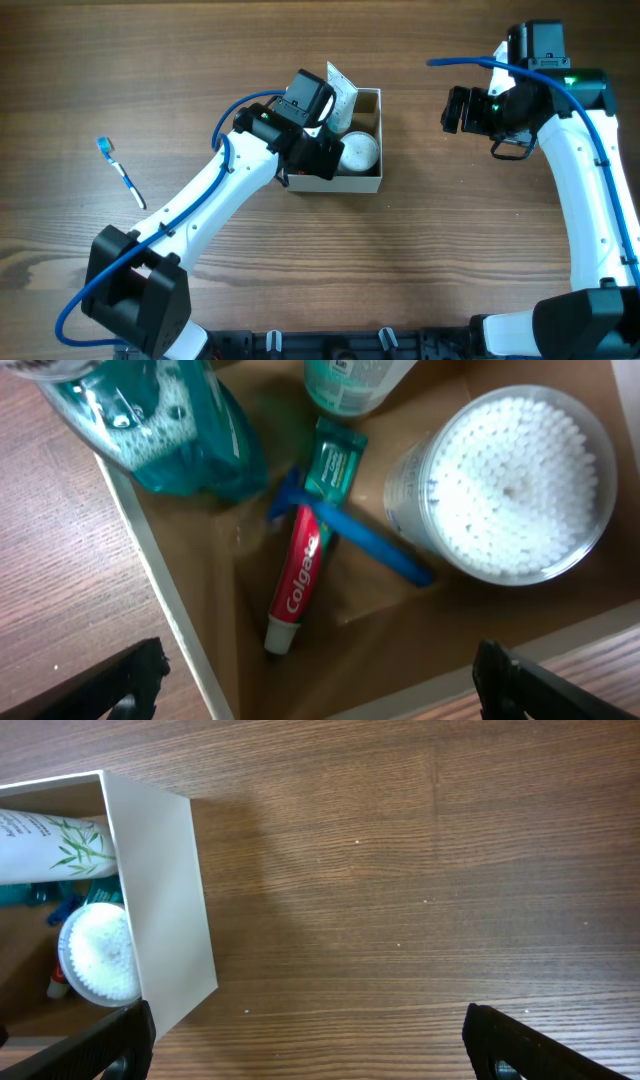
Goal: Pack container
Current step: 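Carry the blue razor right and lower it into the box, then open the left gripper and move it back to the toothbrush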
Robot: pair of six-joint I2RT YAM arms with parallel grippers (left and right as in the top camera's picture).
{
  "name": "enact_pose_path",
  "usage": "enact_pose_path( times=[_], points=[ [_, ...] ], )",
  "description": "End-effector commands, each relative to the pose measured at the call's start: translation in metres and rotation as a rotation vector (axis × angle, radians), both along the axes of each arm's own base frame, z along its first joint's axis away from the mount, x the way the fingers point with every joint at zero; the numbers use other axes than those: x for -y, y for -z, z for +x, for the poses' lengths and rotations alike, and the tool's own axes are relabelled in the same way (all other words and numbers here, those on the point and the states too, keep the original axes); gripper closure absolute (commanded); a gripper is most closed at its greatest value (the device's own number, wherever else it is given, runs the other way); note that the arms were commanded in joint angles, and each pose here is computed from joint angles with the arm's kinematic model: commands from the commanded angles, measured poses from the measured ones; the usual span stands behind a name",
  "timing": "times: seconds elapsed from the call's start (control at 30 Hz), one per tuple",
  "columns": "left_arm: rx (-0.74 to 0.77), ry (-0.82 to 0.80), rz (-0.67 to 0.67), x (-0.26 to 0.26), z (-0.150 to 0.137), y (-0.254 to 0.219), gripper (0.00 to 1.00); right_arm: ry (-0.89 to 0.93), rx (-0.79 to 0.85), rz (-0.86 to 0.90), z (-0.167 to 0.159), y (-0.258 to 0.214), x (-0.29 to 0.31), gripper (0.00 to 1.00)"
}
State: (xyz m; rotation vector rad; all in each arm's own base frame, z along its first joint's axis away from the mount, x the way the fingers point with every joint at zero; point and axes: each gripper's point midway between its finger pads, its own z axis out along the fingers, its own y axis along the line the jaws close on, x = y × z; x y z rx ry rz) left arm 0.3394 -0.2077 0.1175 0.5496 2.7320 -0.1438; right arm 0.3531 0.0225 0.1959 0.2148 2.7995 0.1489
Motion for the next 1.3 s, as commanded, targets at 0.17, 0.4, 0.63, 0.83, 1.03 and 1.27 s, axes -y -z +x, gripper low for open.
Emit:
enact_pose_path(
  times=[0.17, 0.4, 0.63, 0.83, 1.03, 1.27],
  points=[
    [0.277, -0.44, -0.122, -0.075, 0.014, -0.109, 0.0, -0.028, -0.007, -0.001, 0.001, 0.004, -0.001, 0.0],
    [0.171, -1.115, -0.237, -0.289, 0.022, -0.09, 0.0, -0.033, -0.006, -0.002, 0.001, 0.004, -0.001, 0.0],
    [-0.134, -1.317, -0.201, -0.354, 0.015, 0.019, 0.0, -0.036, -0.006, -0.004, 0.001, 0.004, -0.001, 0.0],
    [-0.275, -1.333, -0.168, -0.359, 0.012, 0.078, 0.0, -0.036, -0.006, -0.004, 0.001, 0.004, -0.001, 0.0],
    [-0.294, -1.331, -0.158, -0.362, 0.016, 0.099, 0.0, -0.037, -0.008, -0.004, 0.0, 0.004, -0.001, 0.0],
    [-0.299, -1.338, -0.127, -0.366, 0.015, 0.107, 0.0, -0.036, -0.009, -0.004, 0.0, 0.004, -0.001, 0.0]
  ],
)
